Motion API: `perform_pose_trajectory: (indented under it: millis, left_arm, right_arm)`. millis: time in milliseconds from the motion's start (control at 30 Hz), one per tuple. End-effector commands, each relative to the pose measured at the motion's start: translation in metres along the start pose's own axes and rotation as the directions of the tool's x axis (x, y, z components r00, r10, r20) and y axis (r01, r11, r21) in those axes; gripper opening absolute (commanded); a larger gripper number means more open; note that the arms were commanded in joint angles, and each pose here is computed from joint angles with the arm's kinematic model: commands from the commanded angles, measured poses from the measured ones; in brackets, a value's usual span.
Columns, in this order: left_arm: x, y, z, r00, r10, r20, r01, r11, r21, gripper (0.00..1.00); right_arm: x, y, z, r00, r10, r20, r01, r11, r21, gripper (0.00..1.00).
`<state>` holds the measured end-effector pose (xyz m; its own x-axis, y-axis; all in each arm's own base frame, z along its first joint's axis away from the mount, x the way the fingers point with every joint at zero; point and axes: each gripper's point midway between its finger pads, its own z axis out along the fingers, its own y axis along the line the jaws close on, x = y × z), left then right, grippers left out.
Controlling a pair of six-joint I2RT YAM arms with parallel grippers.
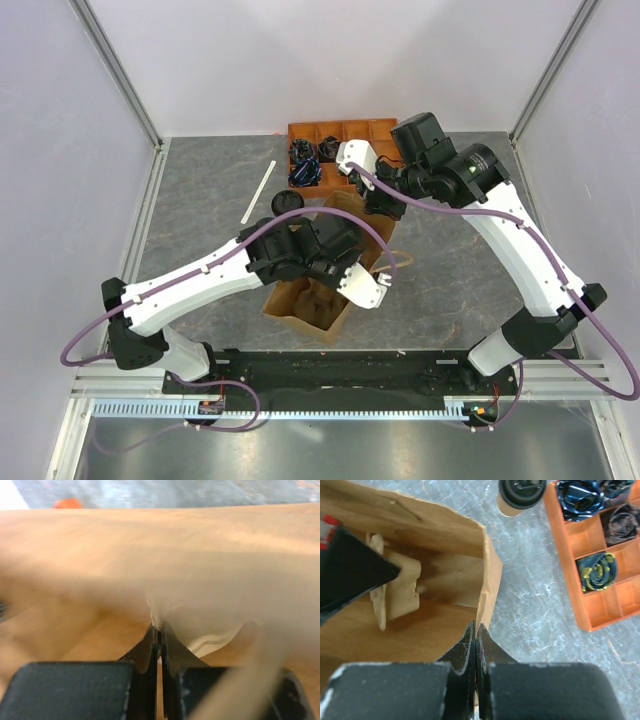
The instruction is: Pack the takeout coffee
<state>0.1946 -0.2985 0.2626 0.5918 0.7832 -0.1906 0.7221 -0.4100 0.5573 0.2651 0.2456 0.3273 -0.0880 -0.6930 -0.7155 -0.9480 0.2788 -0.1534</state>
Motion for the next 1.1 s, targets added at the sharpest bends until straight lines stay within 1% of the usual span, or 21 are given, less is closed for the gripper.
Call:
perform_pose_trajectory:
  millis: [0, 200, 300, 333, 400, 433, 500, 600, 633, 733, 867, 933, 1000, 1067]
  left_arm:
    - [-0.013, -0.006, 0.006, 0.995, -0.059, 0.078, 0.059, 0.998, 0.008, 0.03]
    - [-0.005, -0.008, 0.023, 0.992, -0.085, 0.089, 0.081, 0.996, 0.045, 0.04]
    - [-0.002, -0.002, 0.028, 0.991, -0.086, 0.098, 0.084, 0.996, 0.032, 0.12]
    - [-0.002, -0.001, 0.029, 0.991, -0.085, 0.100, 0.082, 0.996, 0.027, 0.19]
    - [-0.002, 0.005, 0.026, 0.991, -0.080, 0.106, 0.080, 0.997, 0.009, 0.25]
    - [-0.003, 0.007, 0.024, 0.991, -0.077, 0.110, 0.078, 0.997, 0.002, 0.31]
    - [-0.006, 0.017, 0.014, 0.989, -0.077, 0.127, 0.081, 0.996, -0.030, 0.43]
    - [-0.012, 0.031, -0.004, 0.984, -0.083, 0.157, 0.096, 0.993, -0.073, 0.50]
    - [-0.014, 0.035, -0.009, 0.982, -0.091, 0.167, 0.107, 0.990, -0.087, 0.51]
    - [-0.029, 0.050, -0.036, 0.961, -0.106, 0.254, 0.141, 0.982, -0.126, 0.54]
    - [-0.048, 0.070, -0.081, 0.917, -0.115, 0.381, 0.198, 0.963, -0.185, 0.58]
    - [-0.052, 0.073, -0.094, 0.902, -0.120, 0.414, 0.218, 0.956, -0.198, 0.59]
    - [-0.054, 0.075, -0.115, 0.883, -0.108, 0.457, 0.232, 0.946, -0.225, 0.61]
    - [-0.054, 0.074, -0.132, 0.863, -0.105, 0.494, 0.258, 0.932, -0.253, 0.63]
  right_arm:
    - [-0.005, 0.012, -0.003, 0.998, -0.030, 0.046, 0.032, 0.999, -0.040, 0.00]
    - [-0.002, 0.016, -0.001, 0.998, -0.034, 0.046, 0.037, 0.998, -0.058, 0.00]
    - [0.001, 0.016, 0.001, 0.998, -0.040, 0.037, 0.043, 0.997, -0.064, 0.00]
    - [0.001, 0.017, 0.002, 0.998, -0.043, 0.034, 0.046, 0.997, -0.066, 0.00]
    - [0.004, 0.016, 0.003, 0.999, -0.049, 0.025, 0.050, 0.997, -0.063, 0.00]
    - [0.005, 0.016, 0.003, 0.999, -0.050, 0.022, 0.051, 0.997, -0.062, 0.00]
    - [0.007, 0.015, 0.004, 0.999, -0.047, 0.013, 0.047, 0.997, -0.057, 0.00]
    - [0.007, 0.014, 0.004, 0.999, -0.046, 0.008, 0.046, 0.998, -0.051, 0.00]
    - [0.008, 0.013, 0.005, 0.999, -0.044, 0.007, 0.044, 0.998, -0.049, 0.00]
    - [0.012, 0.011, 0.006, 0.999, -0.044, -0.008, 0.044, 0.998, -0.036, 0.00]
    - [0.018, 0.003, 0.008, 0.999, -0.045, -0.030, 0.045, 0.999, 0.008, 0.00]
    - [0.023, 0.000, 0.008, 0.998, -0.037, -0.046, 0.038, 0.999, 0.030, 0.00]
    - [0.022, -0.004, 0.003, 0.999, -0.029, -0.032, 0.030, 0.998, 0.059, 0.00]
    - [0.029, -0.010, 0.001, 0.999, 0.009, -0.041, -0.006, 0.996, 0.088, 0.00]
